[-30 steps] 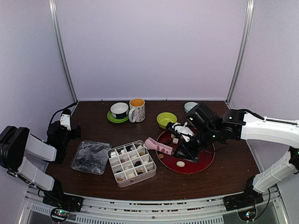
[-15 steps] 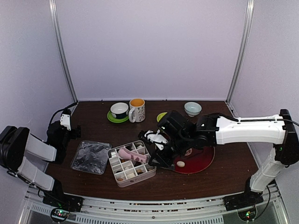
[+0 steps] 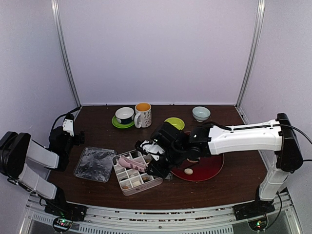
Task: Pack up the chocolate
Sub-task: Place the fake chocolate in the empty pocket of the box.
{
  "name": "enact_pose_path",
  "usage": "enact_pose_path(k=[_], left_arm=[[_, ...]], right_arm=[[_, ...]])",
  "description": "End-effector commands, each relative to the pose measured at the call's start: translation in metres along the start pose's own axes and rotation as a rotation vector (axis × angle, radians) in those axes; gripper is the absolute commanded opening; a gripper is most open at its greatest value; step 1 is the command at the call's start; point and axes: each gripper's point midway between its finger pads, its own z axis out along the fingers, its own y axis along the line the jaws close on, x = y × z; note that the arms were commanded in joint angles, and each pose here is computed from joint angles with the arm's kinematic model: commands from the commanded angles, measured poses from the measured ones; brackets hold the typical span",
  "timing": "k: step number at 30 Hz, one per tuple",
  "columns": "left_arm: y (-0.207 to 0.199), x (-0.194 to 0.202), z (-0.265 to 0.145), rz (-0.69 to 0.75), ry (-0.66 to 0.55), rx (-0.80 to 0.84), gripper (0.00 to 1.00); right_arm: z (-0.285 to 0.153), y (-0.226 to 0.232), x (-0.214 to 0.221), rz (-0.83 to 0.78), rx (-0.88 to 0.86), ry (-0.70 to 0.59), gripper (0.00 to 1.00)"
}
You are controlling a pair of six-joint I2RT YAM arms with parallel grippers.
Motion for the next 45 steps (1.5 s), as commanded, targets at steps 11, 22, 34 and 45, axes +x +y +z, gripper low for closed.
enact_pose_path(k=[11,22,34,45], left_arm=[[0.007,-0.018,0.003,-0.027,-0.063,-0.024,0.98],[0.007,-0.018,0.003,-0.026,-0.064,-0.026,0.98],[0.007,-0.018,0.003,-0.026,-0.063,-0.026,0.98],[0.008,-0.018,0.003,-0.027,-0.064,-0.027,0.98]], right_arm=[[0.004,0.002,-0.024,-0.009,0.01,-0.049,0.22],[0.007,0.001,-0.021,-0.013,0.016,-0.037,0.26],[0.005,0.0,-0.021,-0.021,0.025,-0.043,0.29],[-0.01,-0.001,-0.031,-0.025,0.044,-0.093,0.29]])
